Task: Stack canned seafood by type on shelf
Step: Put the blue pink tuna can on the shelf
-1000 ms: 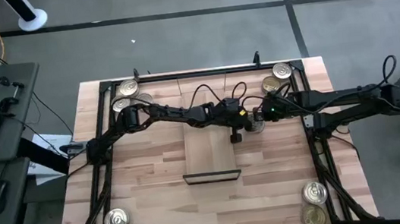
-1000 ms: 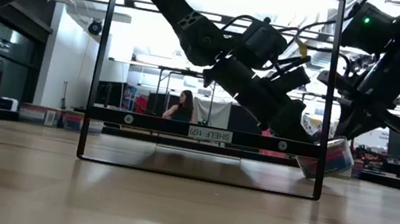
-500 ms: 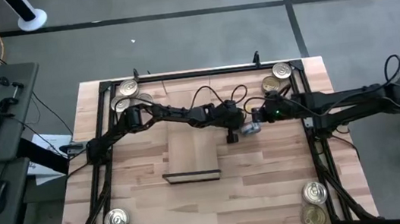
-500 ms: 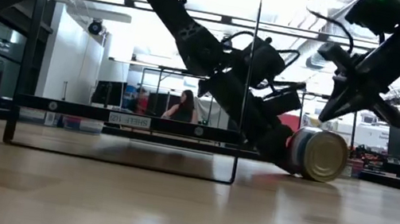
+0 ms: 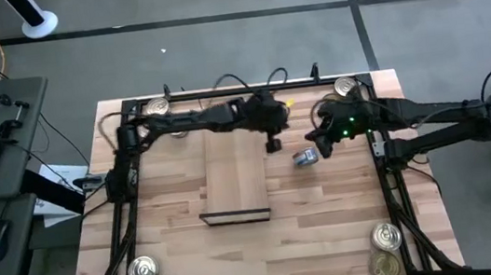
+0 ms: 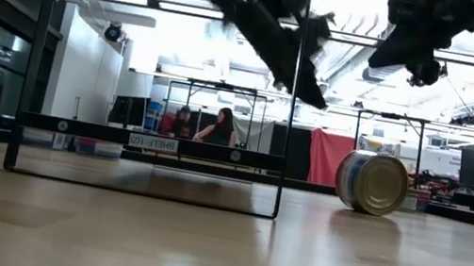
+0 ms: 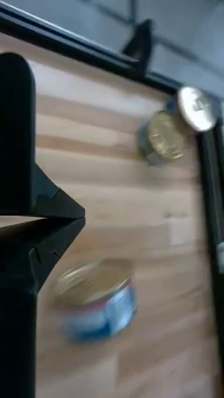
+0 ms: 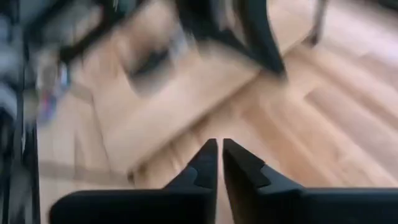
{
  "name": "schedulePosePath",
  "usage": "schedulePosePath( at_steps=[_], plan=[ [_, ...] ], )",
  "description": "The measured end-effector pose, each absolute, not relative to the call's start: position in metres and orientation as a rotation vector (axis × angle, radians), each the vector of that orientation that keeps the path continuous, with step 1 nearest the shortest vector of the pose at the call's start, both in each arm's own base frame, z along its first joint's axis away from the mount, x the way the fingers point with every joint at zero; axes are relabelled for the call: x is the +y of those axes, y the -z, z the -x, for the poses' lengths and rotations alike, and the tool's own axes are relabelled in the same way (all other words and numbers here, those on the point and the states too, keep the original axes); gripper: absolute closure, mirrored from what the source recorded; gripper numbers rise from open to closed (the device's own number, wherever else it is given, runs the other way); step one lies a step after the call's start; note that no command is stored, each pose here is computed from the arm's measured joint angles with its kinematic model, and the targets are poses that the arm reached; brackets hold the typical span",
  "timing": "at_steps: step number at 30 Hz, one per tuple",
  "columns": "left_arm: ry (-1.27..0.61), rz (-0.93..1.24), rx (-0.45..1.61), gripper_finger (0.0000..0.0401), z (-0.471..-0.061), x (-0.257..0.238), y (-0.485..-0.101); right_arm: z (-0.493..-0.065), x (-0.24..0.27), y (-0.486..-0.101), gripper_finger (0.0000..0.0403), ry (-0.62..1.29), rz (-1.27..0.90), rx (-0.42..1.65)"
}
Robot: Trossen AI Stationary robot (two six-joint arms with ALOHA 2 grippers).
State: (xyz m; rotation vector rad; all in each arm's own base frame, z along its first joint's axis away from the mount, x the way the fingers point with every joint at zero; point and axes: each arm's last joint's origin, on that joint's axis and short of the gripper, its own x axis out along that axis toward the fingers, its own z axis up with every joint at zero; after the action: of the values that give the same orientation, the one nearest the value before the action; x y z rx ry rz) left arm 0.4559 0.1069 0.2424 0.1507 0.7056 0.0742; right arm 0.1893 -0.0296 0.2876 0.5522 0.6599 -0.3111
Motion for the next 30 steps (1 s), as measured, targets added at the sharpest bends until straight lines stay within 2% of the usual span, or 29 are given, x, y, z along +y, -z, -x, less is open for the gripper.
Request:
schedulePosePath(
  at_steps=[2, 6, 10, 13, 15, 20, 24, 30],
  plan=[
    [-0.042, -0.103, 0.750, 0.0401, -0.438, 0.099, -0.266, -0.195, -0.029, -0.282, 0.0352, 0.244, -0.514, 0.794],
    [0.023, 0.014, 0.749, 0.0401, -0.399, 0.069, -0.309, -0.212, -0.031, -0.267, 0.0258, 0.141, -0.373, 1.015],
    [0.066, 0.037, 0.629, 0.0401, -0.357, 0.029, -0.352, -0.227, -0.034, -0.254, 0.0161, 0.076, -0.198, 1.166],
    [0.095, 0.063, 0.538, 0.0401, -0.324, 0.000, -0.378, -0.237, -0.036, -0.245, 0.0113, 0.020, -0.106, 1.212],
    [0.099, 0.066, 0.485, 0.0401, -0.304, -0.017, -0.390, -0.242, -0.038, -0.239, 0.0099, -0.008, -0.040, 1.246],
    [0.033, 0.082, 0.413, 0.0401, -0.260, -0.050, -0.403, -0.251, -0.040, -0.224, 0.0093, -0.034, 0.059, 1.326],
    [0.019, 0.150, 0.389, 0.0401, -0.234, -0.067, -0.404, -0.257, -0.042, -0.210, 0.0093, -0.056, 0.086, 1.385],
    [0.000, 0.131, 0.287, 0.0401, -0.201, -0.077, -0.420, -0.265, -0.045, -0.190, 0.0095, -0.015, 0.137, 1.479]
  ],
)
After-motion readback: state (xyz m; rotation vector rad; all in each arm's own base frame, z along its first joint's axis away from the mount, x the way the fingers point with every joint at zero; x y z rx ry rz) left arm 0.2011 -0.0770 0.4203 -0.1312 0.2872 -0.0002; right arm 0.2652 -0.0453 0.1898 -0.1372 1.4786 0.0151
